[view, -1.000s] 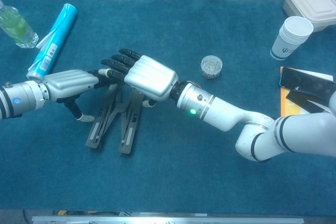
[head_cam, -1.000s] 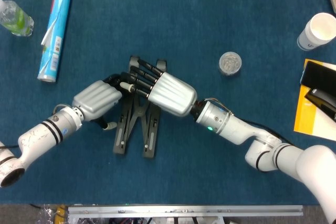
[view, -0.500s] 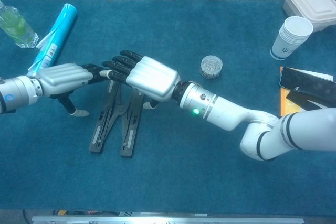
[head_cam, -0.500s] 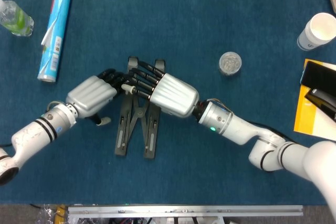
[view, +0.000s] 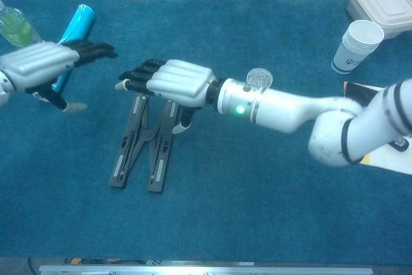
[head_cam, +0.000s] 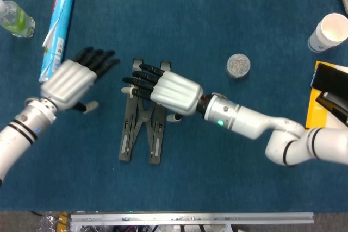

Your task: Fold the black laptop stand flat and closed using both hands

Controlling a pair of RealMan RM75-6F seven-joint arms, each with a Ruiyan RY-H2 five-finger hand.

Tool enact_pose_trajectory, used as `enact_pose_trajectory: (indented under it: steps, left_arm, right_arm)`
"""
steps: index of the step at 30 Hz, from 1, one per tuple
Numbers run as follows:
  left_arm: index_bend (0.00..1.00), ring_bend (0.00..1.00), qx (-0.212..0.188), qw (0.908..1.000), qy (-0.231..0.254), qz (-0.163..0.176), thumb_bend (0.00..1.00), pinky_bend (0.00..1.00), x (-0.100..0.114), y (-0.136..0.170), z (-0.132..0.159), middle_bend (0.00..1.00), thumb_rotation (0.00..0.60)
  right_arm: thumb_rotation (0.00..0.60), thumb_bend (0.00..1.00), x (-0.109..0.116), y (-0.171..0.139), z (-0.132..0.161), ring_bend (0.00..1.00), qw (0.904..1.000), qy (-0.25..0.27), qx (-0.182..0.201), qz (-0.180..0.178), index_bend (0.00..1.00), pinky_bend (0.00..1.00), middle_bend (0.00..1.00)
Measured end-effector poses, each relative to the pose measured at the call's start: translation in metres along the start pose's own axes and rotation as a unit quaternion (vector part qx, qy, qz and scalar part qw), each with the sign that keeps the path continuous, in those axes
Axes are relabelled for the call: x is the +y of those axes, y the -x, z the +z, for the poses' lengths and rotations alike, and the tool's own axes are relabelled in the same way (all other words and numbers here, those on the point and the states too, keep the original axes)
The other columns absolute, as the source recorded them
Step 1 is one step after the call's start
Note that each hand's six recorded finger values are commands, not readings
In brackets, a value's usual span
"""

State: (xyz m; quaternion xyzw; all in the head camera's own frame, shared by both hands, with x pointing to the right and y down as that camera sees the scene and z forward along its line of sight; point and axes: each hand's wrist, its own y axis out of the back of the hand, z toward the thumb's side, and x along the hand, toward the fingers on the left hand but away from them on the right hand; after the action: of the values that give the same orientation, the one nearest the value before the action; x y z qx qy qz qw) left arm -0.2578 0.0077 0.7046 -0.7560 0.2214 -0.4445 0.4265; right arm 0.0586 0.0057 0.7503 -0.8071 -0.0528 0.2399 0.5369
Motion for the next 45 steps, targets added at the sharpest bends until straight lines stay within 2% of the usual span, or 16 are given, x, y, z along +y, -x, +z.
enact_pose_trajectory:
  steps: [4, 9, 17, 28, 35, 38, 43, 45]
  left_arm:
    - [0.0, 0.0, 0.025, 0.9988, 0.015, 0.039, 0.22, 0.0, 0.015, 0.008, -0.01, 0.0, 0.6]
    - [0.0, 0.0, 0.051, 0.9953, 0.029, 0.077, 0.22, 0.0, 0.027, 0.019, -0.021, 0.0, 0.6]
    - [0.0, 0.0, 0.076, 0.9889, 0.03, 0.124, 0.22, 0.0, 0.041, 0.028, -0.03, 0.0, 0.6]
    - [0.0, 0.0, 0.089, 0.9867, 0.047, 0.128, 0.22, 0.0, 0.04, 0.033, -0.038, 0.0, 0.6]
    - [0.0, 0.0, 0.092, 0.986, 0.054, 0.128, 0.22, 0.0, 0.039, 0.034, -0.042, 0.0, 0.6]
    - [0.0, 0.0, 0.092, 0.9858, 0.055, 0.129, 0.22, 0.0, 0.038, 0.034, -0.043, 0.0, 0.6]
    - [0.0, 0.0, 0.091, 0.9857, 0.055, 0.131, 0.22, 0.0, 0.038, 0.034, -0.043, 0.0, 0.6]
    - [0.0, 0.0, 0.09, 0.9857, 0.057, 0.131, 0.22, 0.0, 0.038, 0.034, -0.043, 0.0, 0.6]
  right_arm:
    - [0.6, 0.0, 0.008, 0.004, 0.0, 0.0, 0.9993, 0.0, 0.006, 0.037, 0.0, 0.0, 0.0]
    - [0.6, 0.0, 0.005, 0.01, 0.009, 0.0, 0.9975, -0.003, 0.023, 0.066, 0.0, 0.0, 0.0]
    - [0.6, 0.0, -0.005, 0.023, 0.024, 0.0, 0.9909, -0.054, 0.058, 0.109, 0.0, 0.0, 0.0]
    - [0.6, 0.0, -0.021, 0.039, 0.033, 0.0, 0.984, -0.083, 0.075, 0.139, 0.0, 0.0, 0.0]
    - [0.6, 0.0, -0.028, 0.044, 0.033, 0.0, 0.9824, -0.081, 0.073, 0.152, 0.0, 0.0, 0.0]
    - [0.6, 0.0, -0.029, 0.047, 0.035, 0.0, 0.9829, -0.075, 0.072, 0.152, 0.0, 0.0, 0.06]
    - [0.6, 0.0, -0.029, 0.049, 0.034, 0.0, 0.9838, -0.07, 0.07, 0.149, 0.0, 0.0, 0.25]
    - [0.6, 0.0, -0.03, 0.049, 0.033, 0.0, 0.9838, -0.068, 0.067, 0.151, 0.0, 0.0, 0.29]
